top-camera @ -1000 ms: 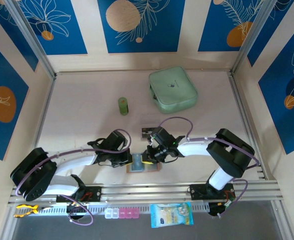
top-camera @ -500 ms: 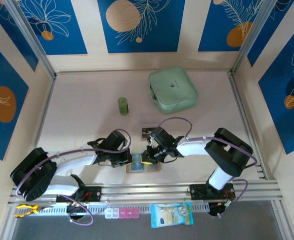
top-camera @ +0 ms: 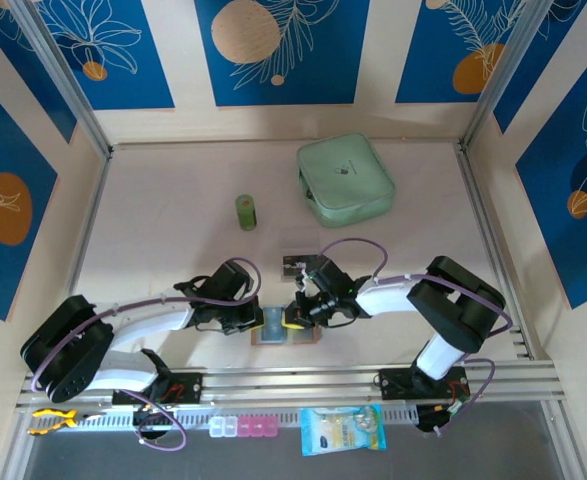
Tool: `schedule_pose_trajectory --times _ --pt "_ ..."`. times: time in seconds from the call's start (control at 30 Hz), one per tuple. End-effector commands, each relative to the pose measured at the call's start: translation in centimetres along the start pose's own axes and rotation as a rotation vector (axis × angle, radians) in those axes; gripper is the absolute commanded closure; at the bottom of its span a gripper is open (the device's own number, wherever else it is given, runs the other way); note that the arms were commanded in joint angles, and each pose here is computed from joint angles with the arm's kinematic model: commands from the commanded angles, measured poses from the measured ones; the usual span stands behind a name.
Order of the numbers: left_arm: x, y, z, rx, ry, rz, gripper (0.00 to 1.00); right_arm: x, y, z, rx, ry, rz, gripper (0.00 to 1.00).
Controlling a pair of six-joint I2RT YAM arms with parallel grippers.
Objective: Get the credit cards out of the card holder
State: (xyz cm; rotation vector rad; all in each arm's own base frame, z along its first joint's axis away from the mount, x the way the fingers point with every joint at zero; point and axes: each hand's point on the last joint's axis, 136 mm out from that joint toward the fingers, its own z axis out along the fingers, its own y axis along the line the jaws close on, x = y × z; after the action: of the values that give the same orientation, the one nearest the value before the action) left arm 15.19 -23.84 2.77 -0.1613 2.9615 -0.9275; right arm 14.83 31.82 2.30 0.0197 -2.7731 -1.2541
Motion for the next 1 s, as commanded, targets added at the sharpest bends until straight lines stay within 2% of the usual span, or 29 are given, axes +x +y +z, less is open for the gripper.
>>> schedule_pose_trajectory --times 0.0,0.33,0.7,0.97 --pt "0.5 1.6 0.4 -0.048 0.010 -0.006 1.00 0.3 0.1 -0.6 -0.012 -0.003 -0.009 1.00" --pt "0.6 1.8 0.4 -0.052 0.010 -0.009 1.00 0.5 -0.9 -2.2 0.018 -0.007 -0.008 1.00" --pt "0.6 1.8 0.5 -0.050 0.011 -0.009 1.00 0.6 -1.6 -4.8 0.137 -0.015 -0.030 1.00" --pt "0.5 1.7 0.6 -0.047 0.011 -0.008 1.00 0.0 -1.0 -5.8 0.137 -0.032 -0.042 1.00"
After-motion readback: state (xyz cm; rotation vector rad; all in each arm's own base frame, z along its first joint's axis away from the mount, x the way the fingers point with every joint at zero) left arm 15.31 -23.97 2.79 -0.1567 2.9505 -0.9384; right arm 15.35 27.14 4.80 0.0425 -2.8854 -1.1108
